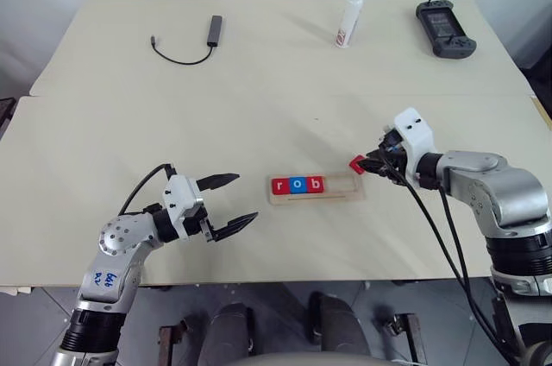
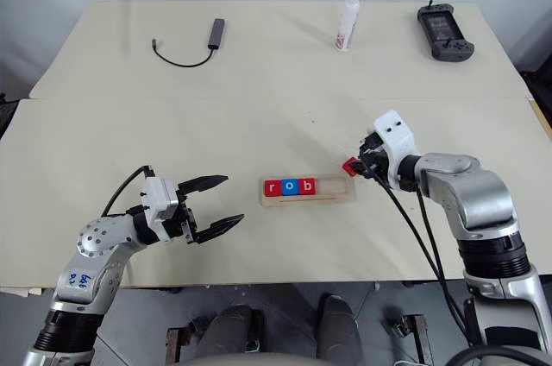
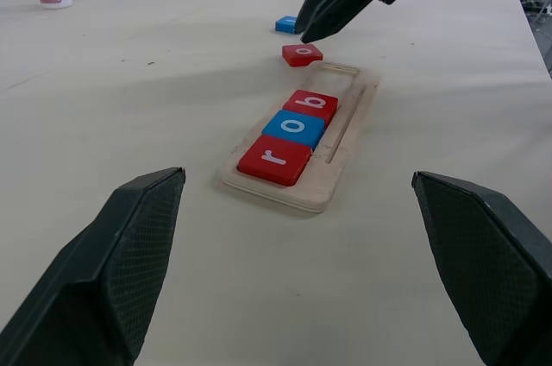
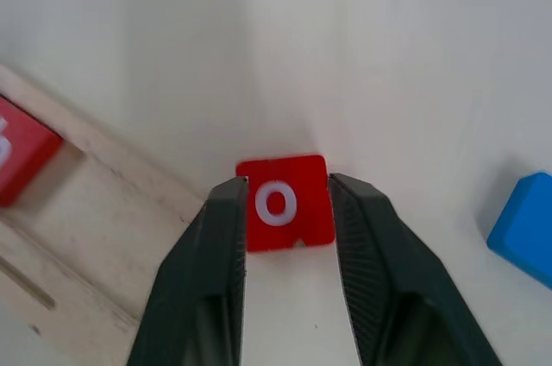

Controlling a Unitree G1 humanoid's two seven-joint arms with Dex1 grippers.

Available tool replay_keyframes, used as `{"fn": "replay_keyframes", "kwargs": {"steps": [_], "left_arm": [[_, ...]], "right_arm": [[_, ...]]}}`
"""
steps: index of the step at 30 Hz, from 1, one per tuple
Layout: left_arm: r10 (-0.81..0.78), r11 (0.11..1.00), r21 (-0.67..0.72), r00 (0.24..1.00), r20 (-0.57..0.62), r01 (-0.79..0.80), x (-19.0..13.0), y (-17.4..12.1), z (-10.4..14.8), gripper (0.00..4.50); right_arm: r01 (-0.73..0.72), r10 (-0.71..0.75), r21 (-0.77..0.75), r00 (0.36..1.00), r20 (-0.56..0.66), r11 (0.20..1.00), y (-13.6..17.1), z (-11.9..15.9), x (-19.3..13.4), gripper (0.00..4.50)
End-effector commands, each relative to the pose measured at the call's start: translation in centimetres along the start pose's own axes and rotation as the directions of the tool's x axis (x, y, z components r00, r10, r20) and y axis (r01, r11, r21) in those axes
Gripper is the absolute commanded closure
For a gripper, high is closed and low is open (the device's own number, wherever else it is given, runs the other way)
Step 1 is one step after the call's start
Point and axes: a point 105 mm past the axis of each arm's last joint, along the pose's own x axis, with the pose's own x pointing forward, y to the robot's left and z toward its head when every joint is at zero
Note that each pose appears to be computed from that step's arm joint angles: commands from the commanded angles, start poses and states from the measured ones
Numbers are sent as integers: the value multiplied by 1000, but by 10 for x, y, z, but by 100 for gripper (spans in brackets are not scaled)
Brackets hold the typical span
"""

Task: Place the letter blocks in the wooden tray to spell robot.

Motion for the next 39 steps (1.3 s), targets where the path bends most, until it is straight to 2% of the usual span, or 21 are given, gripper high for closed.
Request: {"fn": "replay_keyframes", "kwargs": {"steps": [1, 3, 15, 18, 22, 27, 32, 39], "left_arm": [[-8, 999, 36, 1000, 24, 7, 0, 0, 11, 0], [-5, 999, 37, 1000, 23, 4, -1, 1, 11, 0], [15, 999, 45, 1000, 20, -16, -4, 1, 13, 0], [20, 999, 46, 1000, 21, -21, -5, 1, 13, 0], [21, 999, 46, 1000, 21, -22, -4, 1, 13, 0], [17, 999, 50, 1000, 26, -18, -2, 2, 15, 0], [-11, 999, 49, 999, 33, 9, 2, 1, 16, 0], [-108, 994, 28, 993, 49, 107, 12, -4, 15, 0]], "right_arm": [[5, -4, -38, 1000, 23, 999, -2, 8, 0, 174], [-1, 1, -38, 1000, 24, 999, -2, 10, 3, 108], [18, -18, -15, 1000, -6, 1000, -12, 8, 13, 108], [28, -28, 0, 1000, -14, 1000, -15, 7, 15, 164], [20, -20, 1, 1000, -7, 1000, -15, 9, 15, 299], [17, -17, -4, 1000, 19, 1000, -14, 16, 10, 305], [56, -57, 25, 997, 51, 998, -18, 22, -10, 305], [172, -172, 168, 985, -14, 971, -6, -20, -51, 305]]}}
